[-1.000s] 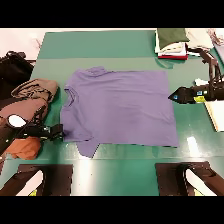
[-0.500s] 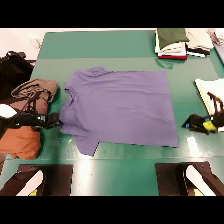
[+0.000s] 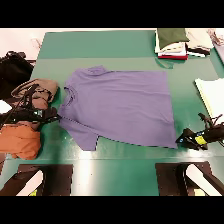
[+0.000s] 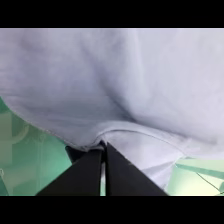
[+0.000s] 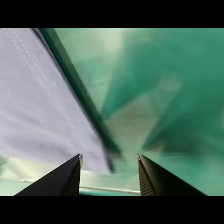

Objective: Fold the shirts.

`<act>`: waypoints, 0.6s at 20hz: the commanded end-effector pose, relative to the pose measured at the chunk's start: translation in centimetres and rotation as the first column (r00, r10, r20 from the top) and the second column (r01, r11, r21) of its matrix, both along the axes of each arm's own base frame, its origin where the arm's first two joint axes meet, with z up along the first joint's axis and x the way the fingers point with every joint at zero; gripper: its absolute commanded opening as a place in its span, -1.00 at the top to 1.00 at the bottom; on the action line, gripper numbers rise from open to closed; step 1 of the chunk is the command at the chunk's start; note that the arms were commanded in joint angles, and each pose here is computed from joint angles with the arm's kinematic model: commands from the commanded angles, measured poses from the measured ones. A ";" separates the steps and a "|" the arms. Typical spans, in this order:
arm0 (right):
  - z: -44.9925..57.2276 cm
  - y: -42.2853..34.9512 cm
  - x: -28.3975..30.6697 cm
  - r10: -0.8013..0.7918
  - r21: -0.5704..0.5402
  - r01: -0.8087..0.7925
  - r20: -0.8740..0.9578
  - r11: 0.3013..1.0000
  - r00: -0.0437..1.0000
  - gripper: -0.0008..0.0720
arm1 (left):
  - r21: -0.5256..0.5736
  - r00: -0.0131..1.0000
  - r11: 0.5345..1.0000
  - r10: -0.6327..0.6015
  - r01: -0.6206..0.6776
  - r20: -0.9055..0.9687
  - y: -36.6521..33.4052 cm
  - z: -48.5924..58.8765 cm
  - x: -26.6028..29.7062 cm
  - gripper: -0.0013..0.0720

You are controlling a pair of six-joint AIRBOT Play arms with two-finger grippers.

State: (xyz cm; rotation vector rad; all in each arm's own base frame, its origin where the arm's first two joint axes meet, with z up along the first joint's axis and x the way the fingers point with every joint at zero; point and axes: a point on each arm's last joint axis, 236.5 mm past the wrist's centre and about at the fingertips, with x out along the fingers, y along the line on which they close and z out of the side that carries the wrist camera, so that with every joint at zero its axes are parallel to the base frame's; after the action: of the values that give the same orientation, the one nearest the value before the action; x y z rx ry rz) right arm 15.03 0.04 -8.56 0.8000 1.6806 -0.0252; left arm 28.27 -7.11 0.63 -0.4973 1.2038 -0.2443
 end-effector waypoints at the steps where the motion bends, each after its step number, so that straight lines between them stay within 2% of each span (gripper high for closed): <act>1: -0.5 2.0 1.7 -0.049 0.113 0.047 0.015 0.992 0.999 -0.05 | 0.001 1.000 1.000 0.001 -0.001 0.005 0.0 0.1 0.1 0.90; 2: -0.8 2.5 1.5 -0.023 0.120 0.023 -0.001 0.992 1.000 -0.05 | 0.001 1.000 1.000 0.001 -0.001 0.005 0.0 0.1 0.1 0.90; 5: -1.4 4.3 0.8 0.087 0.132 -0.082 -0.031 0.988 0.996 0.18 | -0.001 1.000 1.000 0.003 -0.003 0.002 0.0 0.1 0.1 0.90; 7: -1.4 5.4 1.0 0.171 0.112 -0.170 -0.004 0.979 0.985 0.79 | -0.003 1.000 1.000 -0.002 0.002 -0.002 -0.1 0.2 -0.1 0.90; 8: -1.0 5.7 1.5 0.209 0.087 -0.211 0.033 0.974 0.977 0.94 | -0.001 1.000 1.000 -0.002 0.002 0.009 -0.1 0.5 -0.1 0.91; 12: 7.4 5.8 7.3 0.330 -0.094 -0.317 0.329 0.944 0.885 0.94 | 0.019 0.978 1.000 -0.002 -0.002 0.210 0.1 9.0 2.1 0.91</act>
State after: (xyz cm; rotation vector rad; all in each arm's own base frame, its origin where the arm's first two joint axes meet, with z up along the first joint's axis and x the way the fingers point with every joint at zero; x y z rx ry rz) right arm 19.56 4.91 -6.52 0.5773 1.6124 0.2227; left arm 29.49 -7.03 4.78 -0.4640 1.1025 -0.2640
